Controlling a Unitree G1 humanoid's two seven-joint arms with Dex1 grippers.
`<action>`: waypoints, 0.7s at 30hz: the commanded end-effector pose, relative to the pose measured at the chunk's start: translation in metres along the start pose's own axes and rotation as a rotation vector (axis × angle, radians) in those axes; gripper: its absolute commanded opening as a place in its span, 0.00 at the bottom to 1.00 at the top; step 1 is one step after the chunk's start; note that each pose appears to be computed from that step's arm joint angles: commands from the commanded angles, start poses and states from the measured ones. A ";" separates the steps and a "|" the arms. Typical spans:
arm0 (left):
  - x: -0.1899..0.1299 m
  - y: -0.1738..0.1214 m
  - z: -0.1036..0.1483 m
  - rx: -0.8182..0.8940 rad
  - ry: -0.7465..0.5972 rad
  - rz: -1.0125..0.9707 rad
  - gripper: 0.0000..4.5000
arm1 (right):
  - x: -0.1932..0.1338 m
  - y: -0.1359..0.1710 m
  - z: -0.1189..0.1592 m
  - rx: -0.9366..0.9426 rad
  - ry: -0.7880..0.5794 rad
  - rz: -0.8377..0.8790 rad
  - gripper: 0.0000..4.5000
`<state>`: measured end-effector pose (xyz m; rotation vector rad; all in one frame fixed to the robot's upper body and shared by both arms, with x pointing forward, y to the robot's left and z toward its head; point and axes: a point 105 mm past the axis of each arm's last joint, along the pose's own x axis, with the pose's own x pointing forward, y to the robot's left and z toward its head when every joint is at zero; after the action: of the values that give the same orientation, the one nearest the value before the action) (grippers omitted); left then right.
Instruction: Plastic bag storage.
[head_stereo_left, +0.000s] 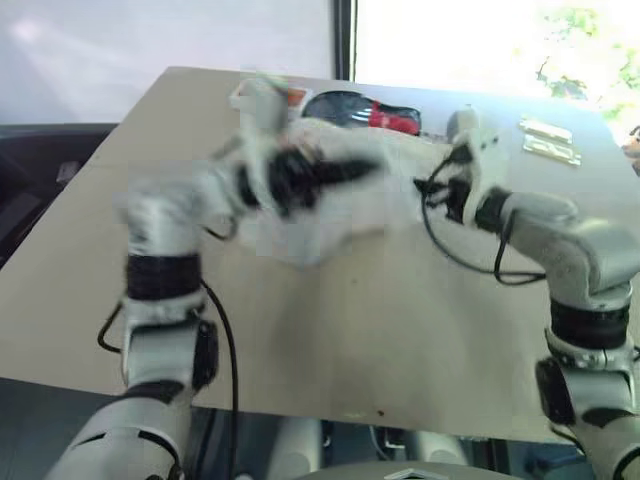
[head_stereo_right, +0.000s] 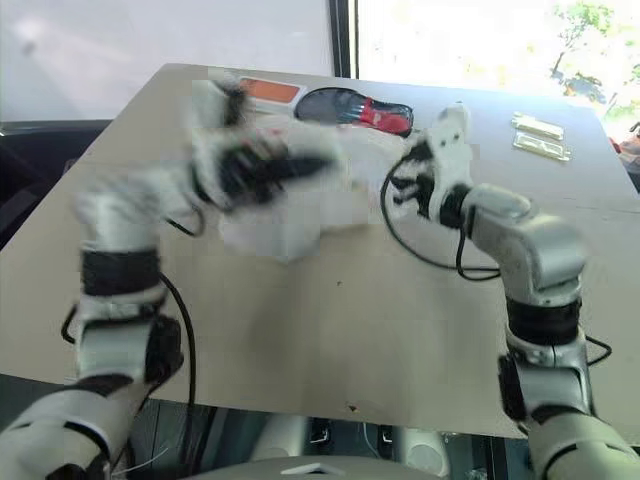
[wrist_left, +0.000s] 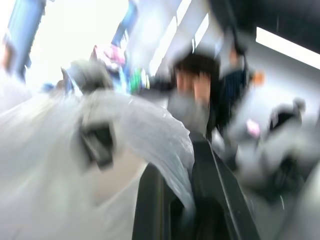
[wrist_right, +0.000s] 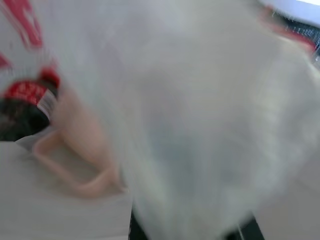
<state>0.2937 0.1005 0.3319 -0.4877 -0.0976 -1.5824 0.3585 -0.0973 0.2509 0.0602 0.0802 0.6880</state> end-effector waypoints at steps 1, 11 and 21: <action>-0.029 -0.014 0.080 0.130 -0.304 0.122 0.02 | -0.011 0.001 0.078 0.123 -0.267 0.124 0.00; -0.047 0.013 0.178 0.352 -0.558 0.423 0.02 | -0.047 0.001 0.201 0.188 -0.522 0.252 0.00; -0.028 0.038 0.137 0.293 -0.373 0.416 0.02 | -0.086 -0.002 0.173 0.063 -0.391 0.123 0.00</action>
<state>0.3754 0.1713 0.4278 -0.5760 -0.4331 -1.0201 0.3282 -0.1526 0.4203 0.3075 -0.2234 0.7927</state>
